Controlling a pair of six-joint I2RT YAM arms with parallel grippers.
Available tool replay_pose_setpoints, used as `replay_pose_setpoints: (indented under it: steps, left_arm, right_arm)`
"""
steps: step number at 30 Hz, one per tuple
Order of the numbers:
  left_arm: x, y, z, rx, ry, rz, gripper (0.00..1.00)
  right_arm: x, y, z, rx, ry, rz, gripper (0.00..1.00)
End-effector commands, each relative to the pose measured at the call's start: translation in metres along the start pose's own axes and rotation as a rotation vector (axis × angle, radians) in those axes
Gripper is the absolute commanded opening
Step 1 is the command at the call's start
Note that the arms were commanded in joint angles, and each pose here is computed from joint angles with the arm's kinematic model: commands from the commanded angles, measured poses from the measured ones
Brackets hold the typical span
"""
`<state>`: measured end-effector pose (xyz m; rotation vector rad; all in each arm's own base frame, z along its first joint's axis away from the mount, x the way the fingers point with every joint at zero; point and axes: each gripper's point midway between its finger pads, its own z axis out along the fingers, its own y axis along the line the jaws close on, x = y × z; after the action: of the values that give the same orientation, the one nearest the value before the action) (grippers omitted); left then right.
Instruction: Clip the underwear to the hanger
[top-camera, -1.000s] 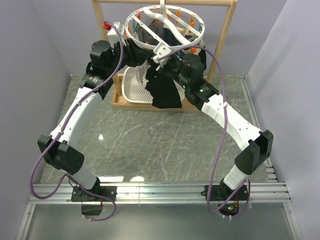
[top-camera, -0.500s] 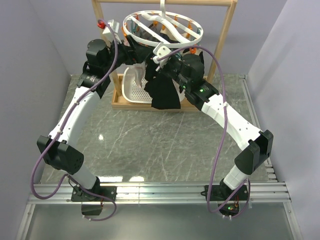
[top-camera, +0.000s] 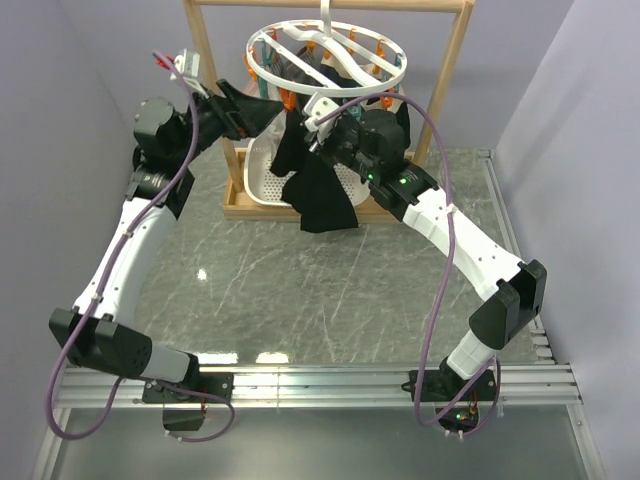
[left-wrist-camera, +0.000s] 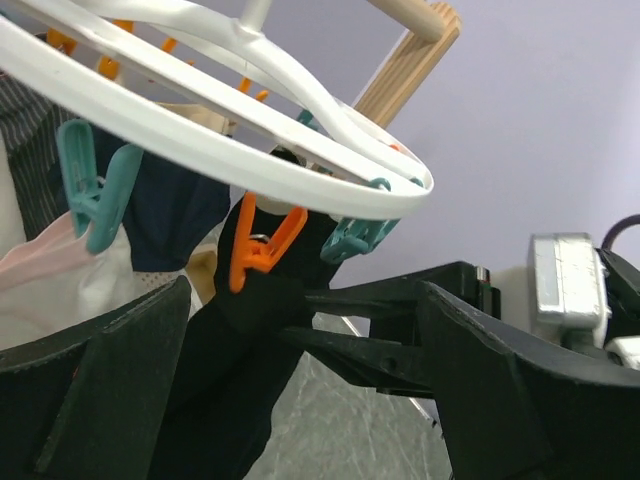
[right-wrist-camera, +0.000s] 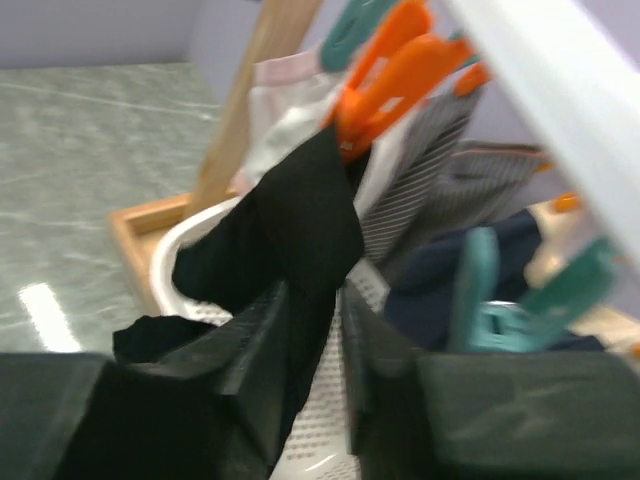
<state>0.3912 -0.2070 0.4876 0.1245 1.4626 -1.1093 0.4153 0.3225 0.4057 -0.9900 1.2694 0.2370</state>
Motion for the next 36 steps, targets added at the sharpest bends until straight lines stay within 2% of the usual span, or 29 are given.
replay_pose_setpoints:
  steps: [1, 2, 4, 5, 9, 12, 13, 18, 20, 22, 24, 26, 27, 31, 36]
  left_arm:
    - [-0.004, -0.009, -0.021, 0.039, -0.012, 0.041, 0.99]
    - [-0.002, -0.007, -0.024, 0.034, -0.006, 0.058, 0.99]
    - [0.008, 0.000, -0.035, 0.013, 0.022, 0.080, 0.99]
    - [0.008, 0.001, -0.040, 0.007, 0.027, 0.137, 0.99]
    - [0.040, 0.021, -0.060, -0.056, 0.129, 0.203, 0.99]
    - [0.071, 0.044, -0.077, -0.116, 0.198, 0.251, 0.93]
    - [0.089, 0.060, -0.083, -0.151, 0.229, 0.249, 0.91]
    - [0.144, 0.084, -0.099, -0.177, 0.316, 0.202, 0.80]
    - [0.158, 0.076, -0.091, -0.158, 0.311, 0.237, 0.79]
    - [0.175, 0.076, -0.086, -0.164, 0.326, 0.293, 0.82]
    - [0.176, 0.072, -0.069, -0.175, 0.276, 0.342, 0.86]
    - [0.186, 0.078, -0.056, -0.203, 0.287, 0.344, 0.86]
    - [0.176, 0.083, -0.048, -0.254, 0.247, 0.358, 0.86]
    - [0.174, 0.102, -0.028, -0.343, 0.215, 0.339, 0.87]
    - [0.182, 0.121, -0.004, -0.397, 0.217, 0.312, 0.82]
  right_arm:
    - [-0.027, 0.009, -0.018, -0.071, -0.054, 0.069, 0.37]
    - [-0.020, 0.019, -0.019, -0.102, -0.039, 0.083, 0.44]
    - [-0.020, 0.031, -0.029, -0.148, -0.039, 0.109, 0.52]
    - [-0.011, 0.040, -0.031, -0.165, -0.018, 0.128, 0.57]
    - [-0.001, 0.050, -0.052, -0.182, 0.028, 0.220, 0.61]
    - [0.014, 0.053, -0.068, -0.191, 0.072, 0.332, 0.59]
    - [0.018, 0.057, -0.071, -0.212, 0.077, 0.367, 0.58]
    - [0.074, 0.053, -0.080, -0.167, 0.187, 0.578, 0.51]
    - [0.092, 0.051, -0.078, -0.141, 0.227, 0.614, 0.45]
    - [0.105, 0.048, -0.077, -0.112, 0.250, 0.637, 0.41]
    - [0.111, 0.044, -0.074, -0.088, 0.256, 0.642, 0.38]
    - [0.114, 0.042, -0.073, -0.070, 0.255, 0.642, 0.36]
    - [0.113, 0.042, -0.072, -0.067, 0.252, 0.644, 0.36]
    - [0.121, 0.043, -0.073, -0.056, 0.261, 0.653, 0.35]
    - [0.125, 0.043, -0.067, -0.058, 0.241, 0.711, 0.35]
